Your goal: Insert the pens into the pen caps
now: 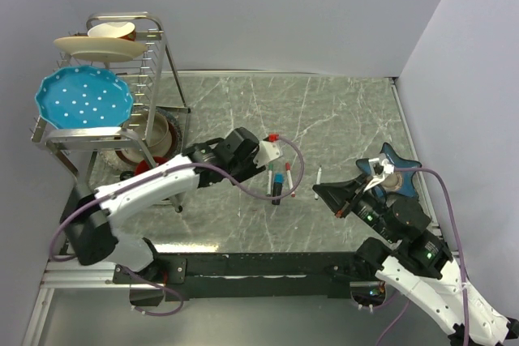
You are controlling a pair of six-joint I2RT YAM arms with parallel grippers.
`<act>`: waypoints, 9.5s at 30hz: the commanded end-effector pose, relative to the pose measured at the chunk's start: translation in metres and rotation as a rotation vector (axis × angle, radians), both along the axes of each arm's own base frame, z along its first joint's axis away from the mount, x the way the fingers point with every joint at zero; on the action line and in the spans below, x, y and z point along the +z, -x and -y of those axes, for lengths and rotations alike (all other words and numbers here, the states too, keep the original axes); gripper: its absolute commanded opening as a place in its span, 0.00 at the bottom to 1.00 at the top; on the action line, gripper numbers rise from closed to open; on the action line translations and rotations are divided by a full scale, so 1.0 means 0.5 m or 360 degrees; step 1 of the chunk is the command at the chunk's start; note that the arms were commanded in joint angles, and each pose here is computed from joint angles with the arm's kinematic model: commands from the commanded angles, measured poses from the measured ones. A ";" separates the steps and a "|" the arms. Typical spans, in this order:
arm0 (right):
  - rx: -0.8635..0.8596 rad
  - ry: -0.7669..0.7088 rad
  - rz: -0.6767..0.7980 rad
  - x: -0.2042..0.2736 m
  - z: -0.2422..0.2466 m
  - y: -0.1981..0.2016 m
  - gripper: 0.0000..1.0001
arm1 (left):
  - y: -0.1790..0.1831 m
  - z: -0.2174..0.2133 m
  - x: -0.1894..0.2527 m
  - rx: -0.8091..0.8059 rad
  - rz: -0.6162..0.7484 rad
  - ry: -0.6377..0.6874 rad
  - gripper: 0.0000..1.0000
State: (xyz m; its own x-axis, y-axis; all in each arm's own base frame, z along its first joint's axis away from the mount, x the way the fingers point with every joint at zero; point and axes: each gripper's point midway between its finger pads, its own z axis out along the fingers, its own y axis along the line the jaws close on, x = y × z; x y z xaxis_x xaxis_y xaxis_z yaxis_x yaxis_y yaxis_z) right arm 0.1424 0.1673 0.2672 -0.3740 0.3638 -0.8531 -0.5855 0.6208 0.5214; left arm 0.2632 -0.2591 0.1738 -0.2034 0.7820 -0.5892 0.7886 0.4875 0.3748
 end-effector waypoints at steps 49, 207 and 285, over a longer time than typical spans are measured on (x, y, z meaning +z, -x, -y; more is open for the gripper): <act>-0.0113 -0.0006 0.0149 0.047 0.017 -0.025 0.00 | -0.015 -0.218 -0.330 -0.0019 -0.0841 -0.0631 0.38; -0.0159 0.0009 0.0509 0.229 -0.087 -0.155 0.00 | 0.283 0.252 0.141 0.0021 -0.1096 0.1896 0.01; 0.0600 0.0166 0.0159 0.013 -0.115 -0.050 0.80 | 0.017 0.136 0.097 0.0593 -0.0659 0.1372 0.01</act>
